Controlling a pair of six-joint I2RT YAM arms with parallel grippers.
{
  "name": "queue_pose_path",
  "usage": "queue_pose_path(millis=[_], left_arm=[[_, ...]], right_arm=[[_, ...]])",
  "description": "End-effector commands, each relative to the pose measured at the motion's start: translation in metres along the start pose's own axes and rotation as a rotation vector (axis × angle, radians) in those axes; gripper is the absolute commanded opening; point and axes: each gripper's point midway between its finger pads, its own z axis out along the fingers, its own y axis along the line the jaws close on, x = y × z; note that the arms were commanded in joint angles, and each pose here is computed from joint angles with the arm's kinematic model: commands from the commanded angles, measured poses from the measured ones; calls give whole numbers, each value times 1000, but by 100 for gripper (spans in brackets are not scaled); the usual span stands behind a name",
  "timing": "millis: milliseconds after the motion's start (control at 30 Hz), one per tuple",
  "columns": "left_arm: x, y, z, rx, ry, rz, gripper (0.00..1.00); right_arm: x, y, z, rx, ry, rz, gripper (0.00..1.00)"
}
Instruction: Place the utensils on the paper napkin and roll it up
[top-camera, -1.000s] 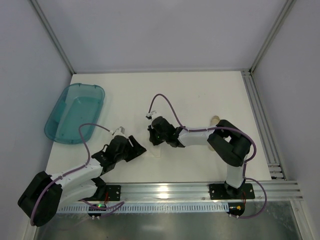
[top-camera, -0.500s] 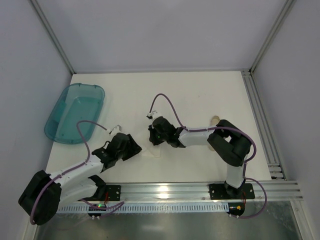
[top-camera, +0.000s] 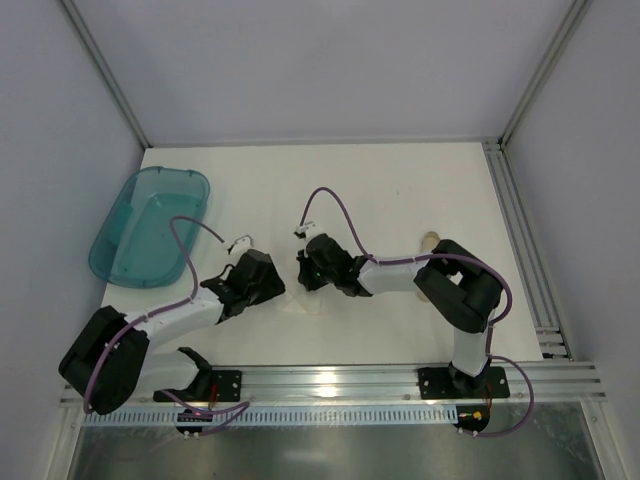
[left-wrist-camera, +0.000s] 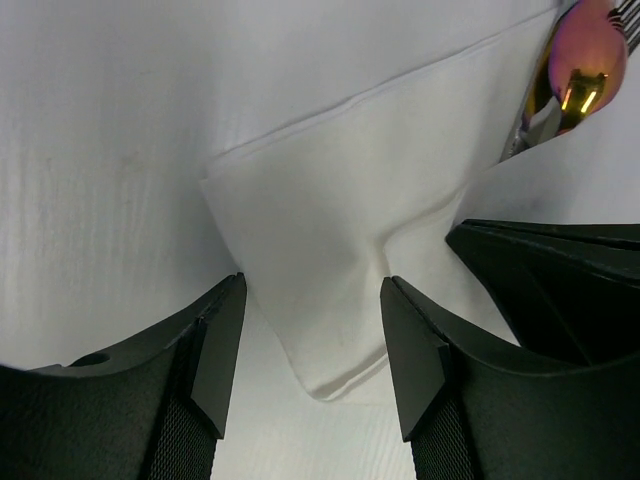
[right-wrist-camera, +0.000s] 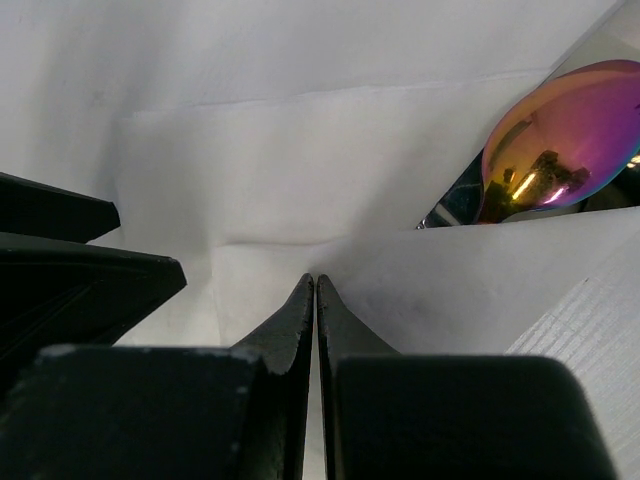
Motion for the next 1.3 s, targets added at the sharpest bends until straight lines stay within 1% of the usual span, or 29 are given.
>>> queue_pose_path(millis=[0, 167, 200, 233, 333, 533, 633, 833, 933, 1033, 1167, 1267], left_arm=[[10, -12, 5, 71, 50, -3, 60], [13, -30, -5, 193, 58, -40, 60], [16, -27, -6, 195, 63, -48, 60], [10, -34, -11, 235, 39, -58, 60], [9, -39, -18, 298, 20, -75, 60], [4, -55, -28, 397, 2, -99, 61], [7, -59, -25, 426, 10, -111, 61], [7, -57, -24, 416, 7, -117, 59], [4, -54, -29, 421, -16, -154, 59], [1, -58, -36, 467, -26, -228, 61], [2, -65, -40, 497, -3, -257, 61], [12, -61, -40, 485, 45, -274, 60]], right_arm=[[22, -12, -1, 36, 61, -3, 4], [23, -13, -1, 36, 63, -1, 4], [24, -13, 0, 37, 64, 1, 4], [25, -14, 0, 38, 67, 2, 4], [25, -15, 0, 38, 69, 3, 4], [24, -15, 0, 37, 66, 7, 4], [24, -15, 1, 36, 67, 9, 4], [25, -16, 1, 36, 68, 6, 4], [23, -17, 1, 38, 64, 8, 4], [23, -17, 1, 38, 62, 7, 4], [22, -18, 0, 40, 63, 9, 4], [22, -18, 0, 40, 61, 9, 4]])
